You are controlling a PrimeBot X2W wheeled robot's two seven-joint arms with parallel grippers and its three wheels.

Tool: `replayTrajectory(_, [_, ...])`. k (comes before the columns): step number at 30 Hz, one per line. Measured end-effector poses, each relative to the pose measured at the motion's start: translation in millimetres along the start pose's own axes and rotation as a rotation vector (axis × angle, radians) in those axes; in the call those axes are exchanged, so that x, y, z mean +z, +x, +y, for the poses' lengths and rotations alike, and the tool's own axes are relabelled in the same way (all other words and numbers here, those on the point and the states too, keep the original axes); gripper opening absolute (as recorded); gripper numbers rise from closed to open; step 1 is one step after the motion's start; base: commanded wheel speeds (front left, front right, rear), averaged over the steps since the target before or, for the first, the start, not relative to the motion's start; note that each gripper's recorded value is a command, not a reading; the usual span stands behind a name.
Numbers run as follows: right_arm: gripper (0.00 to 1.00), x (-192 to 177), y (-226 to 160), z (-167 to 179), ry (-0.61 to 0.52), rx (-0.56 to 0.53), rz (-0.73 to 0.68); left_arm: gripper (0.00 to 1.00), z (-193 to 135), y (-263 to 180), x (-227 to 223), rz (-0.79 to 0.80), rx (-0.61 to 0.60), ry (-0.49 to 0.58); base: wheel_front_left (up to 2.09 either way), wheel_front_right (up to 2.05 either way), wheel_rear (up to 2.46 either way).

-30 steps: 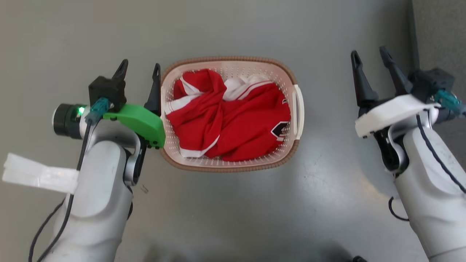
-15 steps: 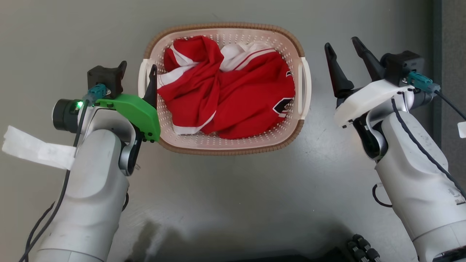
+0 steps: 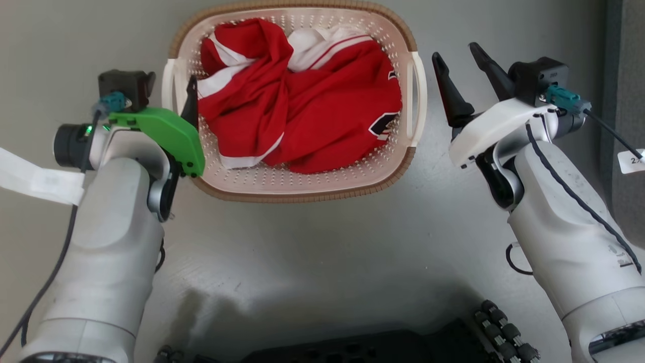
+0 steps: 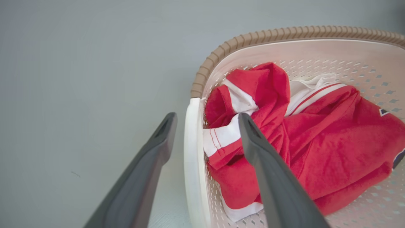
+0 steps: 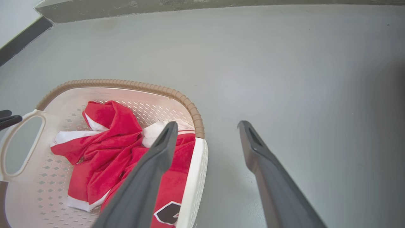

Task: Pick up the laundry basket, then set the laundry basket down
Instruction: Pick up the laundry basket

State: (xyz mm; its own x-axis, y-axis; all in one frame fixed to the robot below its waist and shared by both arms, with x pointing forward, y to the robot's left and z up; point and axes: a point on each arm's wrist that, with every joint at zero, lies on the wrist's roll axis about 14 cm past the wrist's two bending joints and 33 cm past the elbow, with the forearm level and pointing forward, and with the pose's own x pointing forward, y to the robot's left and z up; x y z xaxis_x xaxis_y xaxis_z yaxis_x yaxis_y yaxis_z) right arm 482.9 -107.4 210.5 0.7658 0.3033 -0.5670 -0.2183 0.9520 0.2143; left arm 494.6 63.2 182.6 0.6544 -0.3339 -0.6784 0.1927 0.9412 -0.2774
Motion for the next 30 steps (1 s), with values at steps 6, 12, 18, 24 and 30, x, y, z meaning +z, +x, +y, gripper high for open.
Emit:
replayTrajectory(6, [1.00, -12.6, 6.5, -5.1, 0.004, -0.006, 0.024, 1.00, 9.9, 16.0, -9.1, 0.030, 0.021, -0.021, 0.00, 0.00, 0.00])
replayTrajectory(12, [1.00, -33.1, 8.1, -3.3, 0.005, 0.010, 0.075, 1.00, 15.0, 24.8, -28.9, 0.084, 0.033, -0.049, 0.00, 0.00, 0.00])
replayTrajectory(18, [1.00, -48.9, 8.4, -0.3, 0.007, 0.022, 0.114, 1.00, 22.6, 29.4, -43.3, 0.126, 0.052, -0.065, 0.00, 0.00, 0.00])
replayTrajectory(24, [1.00, -64.0, 6.9, 4.0, 0.019, 0.036, 0.156, 1.00, 27.5, 33.6, -52.2, 0.161, 0.059, -0.061, 0.00, 0.00, 0.00])
replayTrajectory(30, [1.00, -80.4, 3.9, 9.3, 0.031, 0.045, 0.205, 0.32, 26.7, 37.1, -57.6, 0.187, 0.048, -0.062, 0.00, 0.00, 0.00])
